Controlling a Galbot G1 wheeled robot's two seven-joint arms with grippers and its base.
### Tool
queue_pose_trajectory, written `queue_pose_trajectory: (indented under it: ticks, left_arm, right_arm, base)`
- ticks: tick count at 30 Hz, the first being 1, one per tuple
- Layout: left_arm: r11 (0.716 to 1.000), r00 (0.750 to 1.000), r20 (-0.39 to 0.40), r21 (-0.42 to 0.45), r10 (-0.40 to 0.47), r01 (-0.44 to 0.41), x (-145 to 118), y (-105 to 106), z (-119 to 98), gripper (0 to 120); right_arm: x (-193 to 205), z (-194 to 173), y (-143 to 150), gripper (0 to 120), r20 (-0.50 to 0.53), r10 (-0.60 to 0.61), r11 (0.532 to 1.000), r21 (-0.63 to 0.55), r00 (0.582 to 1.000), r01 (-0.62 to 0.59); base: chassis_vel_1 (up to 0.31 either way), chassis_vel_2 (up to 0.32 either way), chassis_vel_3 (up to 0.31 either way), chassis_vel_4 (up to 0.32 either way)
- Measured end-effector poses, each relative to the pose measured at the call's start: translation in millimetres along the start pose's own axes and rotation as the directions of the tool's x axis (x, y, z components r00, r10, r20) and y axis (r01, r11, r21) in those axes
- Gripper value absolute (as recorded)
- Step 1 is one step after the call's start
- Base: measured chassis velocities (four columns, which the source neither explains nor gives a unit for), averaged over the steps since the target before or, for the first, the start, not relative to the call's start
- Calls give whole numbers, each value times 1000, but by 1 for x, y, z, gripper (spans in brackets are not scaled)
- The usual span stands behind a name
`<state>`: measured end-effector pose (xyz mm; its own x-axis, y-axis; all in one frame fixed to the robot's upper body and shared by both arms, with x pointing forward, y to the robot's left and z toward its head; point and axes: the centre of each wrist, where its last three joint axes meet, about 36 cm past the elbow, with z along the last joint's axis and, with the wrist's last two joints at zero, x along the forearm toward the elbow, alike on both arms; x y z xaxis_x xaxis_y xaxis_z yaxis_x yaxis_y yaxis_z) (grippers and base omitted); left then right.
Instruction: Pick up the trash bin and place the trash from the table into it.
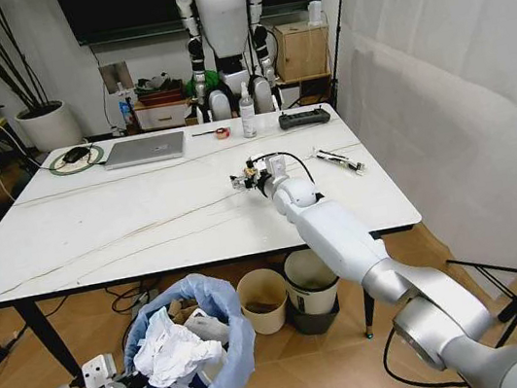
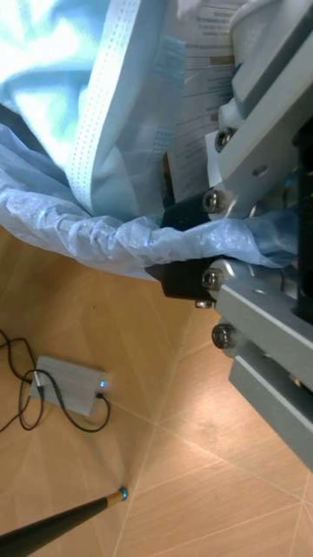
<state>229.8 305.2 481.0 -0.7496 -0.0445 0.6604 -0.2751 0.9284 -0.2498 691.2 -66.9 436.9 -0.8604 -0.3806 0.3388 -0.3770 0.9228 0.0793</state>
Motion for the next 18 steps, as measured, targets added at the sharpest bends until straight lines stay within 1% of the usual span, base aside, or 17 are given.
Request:
queue_pose_trajectory:
  ticks: [13,18]
  left_arm:
    - [1000,1000,4,0,1,-1,0,-1,0,0]
    - [1000,1000,5,-1,2,-2,0,-1,0,0]
  right_arm:
    - [-3,6,-19,100,-25,47,999,-6,999,-47]
    - [-4,10,-20,100,-35,52,999,-14,998,-53]
  base:
    - [0,0,0,0]
    - [0,0,0,0]
